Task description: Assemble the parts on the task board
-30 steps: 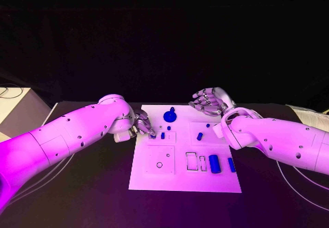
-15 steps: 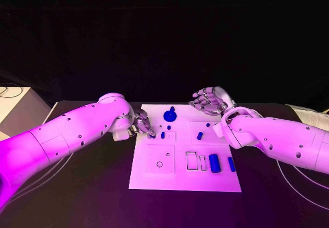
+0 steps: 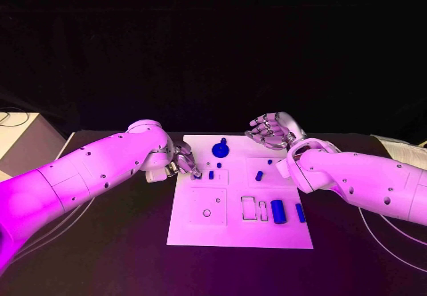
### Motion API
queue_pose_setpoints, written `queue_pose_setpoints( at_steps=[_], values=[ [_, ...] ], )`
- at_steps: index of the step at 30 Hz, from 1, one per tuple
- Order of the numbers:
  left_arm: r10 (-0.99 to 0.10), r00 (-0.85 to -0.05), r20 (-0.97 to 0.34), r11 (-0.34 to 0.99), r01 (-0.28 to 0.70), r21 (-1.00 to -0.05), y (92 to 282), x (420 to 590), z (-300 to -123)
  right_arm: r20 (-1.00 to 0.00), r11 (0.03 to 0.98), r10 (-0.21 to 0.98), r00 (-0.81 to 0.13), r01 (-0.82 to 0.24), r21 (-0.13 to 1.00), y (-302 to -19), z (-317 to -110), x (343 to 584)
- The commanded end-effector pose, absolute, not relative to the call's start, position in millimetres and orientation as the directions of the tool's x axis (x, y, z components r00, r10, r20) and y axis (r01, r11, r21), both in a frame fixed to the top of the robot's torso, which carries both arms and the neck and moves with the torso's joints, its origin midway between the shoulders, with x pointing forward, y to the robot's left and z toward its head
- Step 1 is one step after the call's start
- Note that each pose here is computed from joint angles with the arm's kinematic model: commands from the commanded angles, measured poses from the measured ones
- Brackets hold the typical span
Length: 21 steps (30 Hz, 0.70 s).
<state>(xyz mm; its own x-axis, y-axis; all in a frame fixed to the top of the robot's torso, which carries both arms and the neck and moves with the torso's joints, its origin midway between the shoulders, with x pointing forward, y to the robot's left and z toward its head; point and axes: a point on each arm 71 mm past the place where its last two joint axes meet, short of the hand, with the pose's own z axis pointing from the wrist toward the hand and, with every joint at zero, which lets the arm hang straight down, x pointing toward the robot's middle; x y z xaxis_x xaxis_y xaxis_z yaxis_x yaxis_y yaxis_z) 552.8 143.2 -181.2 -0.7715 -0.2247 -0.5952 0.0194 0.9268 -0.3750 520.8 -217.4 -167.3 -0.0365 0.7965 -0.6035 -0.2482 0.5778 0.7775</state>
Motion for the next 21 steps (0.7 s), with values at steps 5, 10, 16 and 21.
queue_pose_setpoints(
  at_steps=[5,10,16,21],
  values=[
    [-0.209,-0.781,-0.588,0.934,0.017,-0.356,142.8,551.8,-185.7,-0.605,0.573,0.795,-0.05,-0.265,0.775,-215,-167,520],
    [-0.205,-0.783,-0.587,0.938,0.015,-0.347,142.1,552.2,-188.1,-0.605,0.573,0.795,-0.051,-0.265,0.776,-215,-167,520],
    [-0.181,-0.794,-0.581,0.946,0.021,-0.323,139.6,550.3,-194.2,-0.604,0.572,0.795,-0.054,-0.267,0.776,-214,-167,520],
    [-0.165,-0.801,-0.575,0.952,0.024,-0.306,137.6,549.6,-197.9,-0.604,0.571,0.795,-0.057,-0.266,0.776,-213,-167,520]
  ],
)
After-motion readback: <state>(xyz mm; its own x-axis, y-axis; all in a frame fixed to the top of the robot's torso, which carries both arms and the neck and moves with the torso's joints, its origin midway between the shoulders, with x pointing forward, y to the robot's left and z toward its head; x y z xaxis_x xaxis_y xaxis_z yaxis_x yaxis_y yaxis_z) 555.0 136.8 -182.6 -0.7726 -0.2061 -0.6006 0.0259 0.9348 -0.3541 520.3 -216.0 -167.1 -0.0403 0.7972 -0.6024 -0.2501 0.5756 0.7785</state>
